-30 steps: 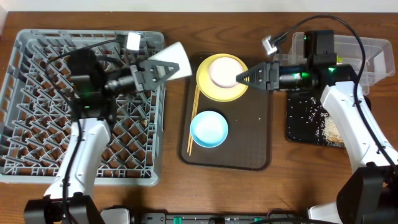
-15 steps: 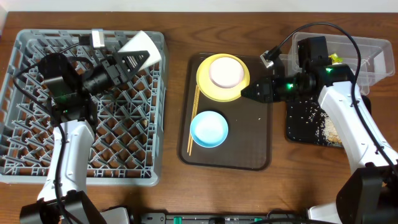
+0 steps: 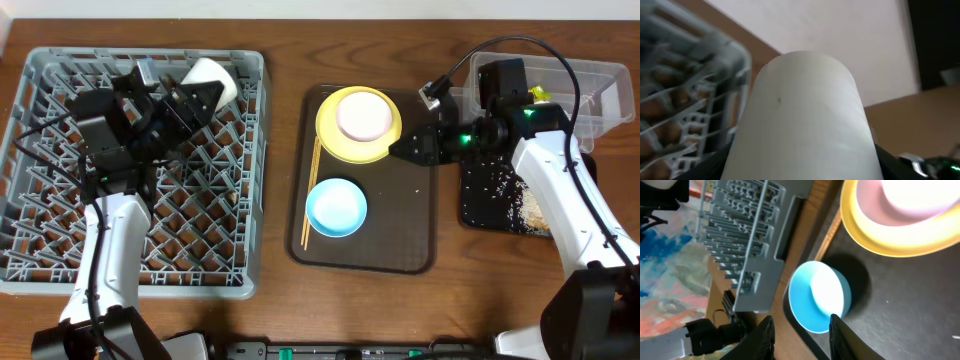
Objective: Sort waste into correct bins and load items into the dishwasher
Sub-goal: 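Carry the white cup with the left gripper over the dish rack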
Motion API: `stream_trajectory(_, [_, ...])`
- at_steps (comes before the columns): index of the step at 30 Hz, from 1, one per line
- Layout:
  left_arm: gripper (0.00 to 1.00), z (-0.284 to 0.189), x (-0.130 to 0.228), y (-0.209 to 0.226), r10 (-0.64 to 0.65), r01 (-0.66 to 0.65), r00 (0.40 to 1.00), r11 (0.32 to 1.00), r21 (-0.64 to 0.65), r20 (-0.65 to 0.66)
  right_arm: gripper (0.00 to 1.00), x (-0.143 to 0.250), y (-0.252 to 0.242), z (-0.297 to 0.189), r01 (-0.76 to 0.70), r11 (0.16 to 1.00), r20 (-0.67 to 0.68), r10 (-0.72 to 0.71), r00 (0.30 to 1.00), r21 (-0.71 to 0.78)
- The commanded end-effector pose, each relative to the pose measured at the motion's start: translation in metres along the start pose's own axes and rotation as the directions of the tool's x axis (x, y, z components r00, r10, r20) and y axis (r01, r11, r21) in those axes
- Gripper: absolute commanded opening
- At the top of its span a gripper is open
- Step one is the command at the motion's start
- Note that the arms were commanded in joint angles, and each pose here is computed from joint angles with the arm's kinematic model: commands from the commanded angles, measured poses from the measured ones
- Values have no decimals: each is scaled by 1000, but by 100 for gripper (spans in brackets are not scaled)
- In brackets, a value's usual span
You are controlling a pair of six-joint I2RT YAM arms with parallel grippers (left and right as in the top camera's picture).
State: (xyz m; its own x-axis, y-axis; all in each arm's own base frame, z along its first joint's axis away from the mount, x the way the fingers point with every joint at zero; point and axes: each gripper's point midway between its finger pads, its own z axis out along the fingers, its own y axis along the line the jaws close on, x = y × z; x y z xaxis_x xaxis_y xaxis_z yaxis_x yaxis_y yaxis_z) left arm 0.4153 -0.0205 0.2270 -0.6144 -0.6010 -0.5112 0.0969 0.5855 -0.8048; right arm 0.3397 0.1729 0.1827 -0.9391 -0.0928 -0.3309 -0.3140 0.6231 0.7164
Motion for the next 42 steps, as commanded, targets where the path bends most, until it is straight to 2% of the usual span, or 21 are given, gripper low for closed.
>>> stream_trajectory(1, [6,-4,-10,13,91,-86,995,991,-102,37,34,1,-7,0,33,997,-10,-32,999,76])
stream_trajectory(7, [6,-18,-8,32,121,-128,992,950,-284,-42,33,17,-46,-7,-2,954,-60,21,998,300])
stream_trajectory(13, [6,-48,-16,26,144,-178,983,878,-445,-110,37,23,-53,-11,-3,938,-82,33,996,345])
stream_trajectory(16, [6,-76,-14,39,116,-173,984,782,-598,-133,37,24,-53,-11,-4,938,-85,36,996,346])
stream_trajectory(19, [6,-103,-5,60,75,-164,985,659,-734,-153,37,24,-53,-11,-4,938,-85,36,996,345])
stream_trajectory(22, [6,-127,6,79,28,-171,982,537,-826,-185,36,26,-53,-11,-5,938,-92,39,995,345])
stream_trajectory(25, [6,-139,11,86,8,-179,980,480,-859,-200,36,30,-53,-11,7,939,-109,33,994,344])
stream_trajectory(37, [6,-153,56,107,-169,-192,944,414,-890,-282,36,36,-56,-13,23,932,-137,29,990,363])
stream_trajectory(42, [6,-141,68,119,-236,-190,919,436,-880,-315,35,36,-56,-13,22,932,-136,30,990,363])
